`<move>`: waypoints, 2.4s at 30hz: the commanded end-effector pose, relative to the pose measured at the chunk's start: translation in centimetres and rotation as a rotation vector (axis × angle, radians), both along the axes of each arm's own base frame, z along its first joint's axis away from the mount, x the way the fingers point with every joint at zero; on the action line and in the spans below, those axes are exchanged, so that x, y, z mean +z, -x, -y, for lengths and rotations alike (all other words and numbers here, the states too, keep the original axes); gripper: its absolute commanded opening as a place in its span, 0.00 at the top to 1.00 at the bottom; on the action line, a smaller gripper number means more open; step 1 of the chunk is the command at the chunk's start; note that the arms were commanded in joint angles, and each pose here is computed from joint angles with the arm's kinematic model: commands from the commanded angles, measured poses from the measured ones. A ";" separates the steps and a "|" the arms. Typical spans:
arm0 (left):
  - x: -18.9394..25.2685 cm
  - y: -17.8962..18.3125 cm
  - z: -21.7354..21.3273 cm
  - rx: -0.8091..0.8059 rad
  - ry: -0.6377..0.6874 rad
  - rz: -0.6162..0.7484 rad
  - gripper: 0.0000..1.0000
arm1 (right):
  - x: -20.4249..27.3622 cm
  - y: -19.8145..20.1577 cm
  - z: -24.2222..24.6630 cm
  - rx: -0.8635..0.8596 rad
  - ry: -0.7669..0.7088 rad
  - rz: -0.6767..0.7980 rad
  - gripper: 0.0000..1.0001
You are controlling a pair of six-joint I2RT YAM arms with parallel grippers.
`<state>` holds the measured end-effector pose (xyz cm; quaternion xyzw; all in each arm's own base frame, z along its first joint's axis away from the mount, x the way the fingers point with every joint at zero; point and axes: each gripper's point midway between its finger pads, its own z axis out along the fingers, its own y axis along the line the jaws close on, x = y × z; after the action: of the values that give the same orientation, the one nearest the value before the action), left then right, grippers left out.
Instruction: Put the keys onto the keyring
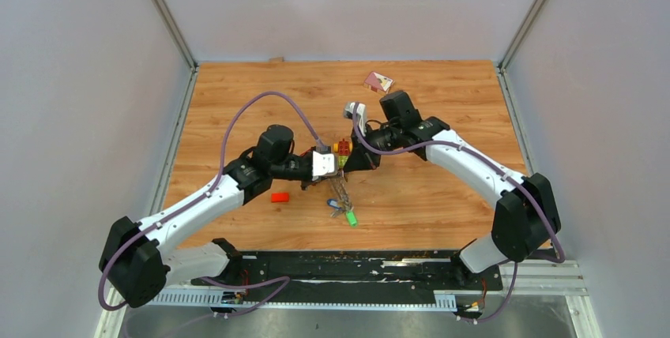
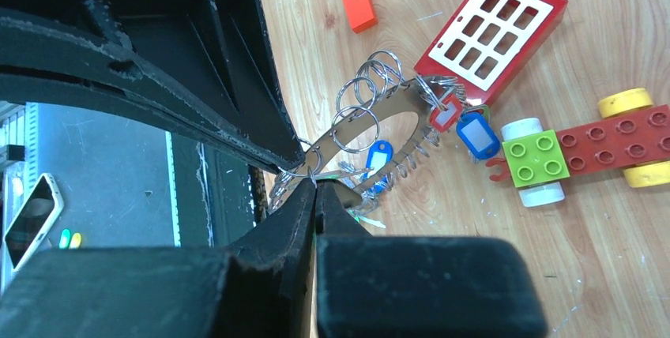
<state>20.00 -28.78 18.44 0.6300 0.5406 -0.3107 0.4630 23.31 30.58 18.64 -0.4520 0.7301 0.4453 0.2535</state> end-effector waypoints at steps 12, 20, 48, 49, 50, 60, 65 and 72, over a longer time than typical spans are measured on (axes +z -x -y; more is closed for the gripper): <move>4.7 1.4 1.1 -0.082 0.165 0.043 1.00 | 1.1 -3.2 2.7 -0.081 0.008 0.222 1.00; 5.2 -0.4 0.9 0.019 0.186 0.048 1.00 | 3.2 -1.7 2.7 -0.012 -0.067 0.289 1.00; 5.7 -1.7 1.8 0.116 0.255 -0.056 1.00 | 3.9 0.5 0.8 0.071 -0.154 0.271 1.00; 5.7 -1.6 1.8 0.111 0.255 -0.055 1.00 | 3.9 0.4 0.7 0.069 -0.152 0.271 1.00; 5.7 -1.6 1.7 0.108 0.255 -0.054 1.00 | 3.8 0.3 0.7 0.065 -0.148 0.268 1.00; 5.7 -0.6 1.7 0.054 0.261 -0.035 1.00 | 3.1 -0.2 0.9 0.048 -0.125 0.250 1.00; 5.7 0.1 1.7 0.017 0.269 -0.024 1.00 | 2.8 -0.3 0.9 0.044 -0.115 0.235 1.00; 5.6 0.7 1.7 -0.021 0.270 -0.015 1.00 | 2.3 -0.7 0.9 0.030 -0.097 0.214 1.00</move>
<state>20.82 -29.95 20.73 0.5434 0.5623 -0.3675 0.5034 22.45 29.31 19.88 -0.4967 0.6723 0.4445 0.3220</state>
